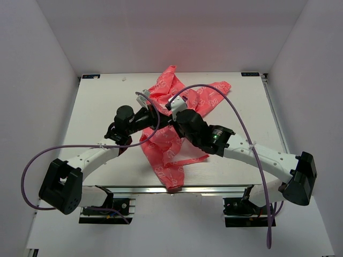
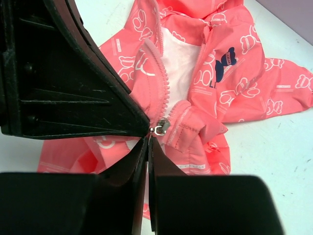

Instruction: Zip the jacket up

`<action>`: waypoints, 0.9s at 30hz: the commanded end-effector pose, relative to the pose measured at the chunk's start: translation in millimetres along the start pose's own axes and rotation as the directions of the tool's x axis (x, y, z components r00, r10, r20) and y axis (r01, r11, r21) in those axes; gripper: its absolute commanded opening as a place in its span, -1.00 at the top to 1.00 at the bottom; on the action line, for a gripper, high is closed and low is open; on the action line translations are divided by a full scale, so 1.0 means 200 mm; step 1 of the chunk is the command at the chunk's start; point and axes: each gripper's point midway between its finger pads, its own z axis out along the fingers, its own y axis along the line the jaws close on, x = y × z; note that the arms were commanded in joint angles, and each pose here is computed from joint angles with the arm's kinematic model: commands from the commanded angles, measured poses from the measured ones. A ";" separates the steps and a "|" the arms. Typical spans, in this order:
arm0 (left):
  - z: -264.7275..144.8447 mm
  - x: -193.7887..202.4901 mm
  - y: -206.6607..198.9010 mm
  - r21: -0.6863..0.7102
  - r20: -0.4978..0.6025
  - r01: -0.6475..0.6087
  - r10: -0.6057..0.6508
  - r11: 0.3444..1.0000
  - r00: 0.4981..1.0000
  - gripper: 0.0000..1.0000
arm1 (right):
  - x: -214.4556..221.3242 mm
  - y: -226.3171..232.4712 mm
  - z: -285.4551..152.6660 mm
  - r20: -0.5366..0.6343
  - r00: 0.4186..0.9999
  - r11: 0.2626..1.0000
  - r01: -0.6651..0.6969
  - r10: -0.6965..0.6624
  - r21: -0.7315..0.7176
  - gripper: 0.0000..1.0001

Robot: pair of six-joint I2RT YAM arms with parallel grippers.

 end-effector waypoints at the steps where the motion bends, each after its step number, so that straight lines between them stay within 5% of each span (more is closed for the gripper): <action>1: -0.01 -0.05 -0.11 0.038 0.002 -0.076 0.076 0.996 0.997 1.00 | -0.14 -0.02 -0.05 0.074 0.997 0.999 -0.036 0.036 -0.002 0.89; 12: -0.01 0.00 -0.09 0.023 -0.063 -0.104 0.105 0.994 0.992 1.00 | -0.17 -0.02 -0.07 0.074 0.996 0.997 -0.053 0.057 -0.063 1.00; 17: -0.02 0.02 -0.09 0.022 -0.091 -0.119 0.120 0.993 0.989 1.00 | -0.18 -0.16 -0.03 0.055 0.996 0.995 -0.074 0.070 0.070 1.00; 21: -0.02 0.05 -0.10 0.032 -0.123 -0.130 0.133 0.991 0.983 1.00 | -0.17 -0.14 -0.01 0.043 0.997 0.997 -0.068 0.066 0.038 1.00; 27: -0.02 0.08 -0.08 0.022 -0.149 -0.126 0.128 0.992 0.980 1.00 | -0.12 -0.16 0.04 0.027 0.995 0.994 0.093 -0.094 0.052 1.00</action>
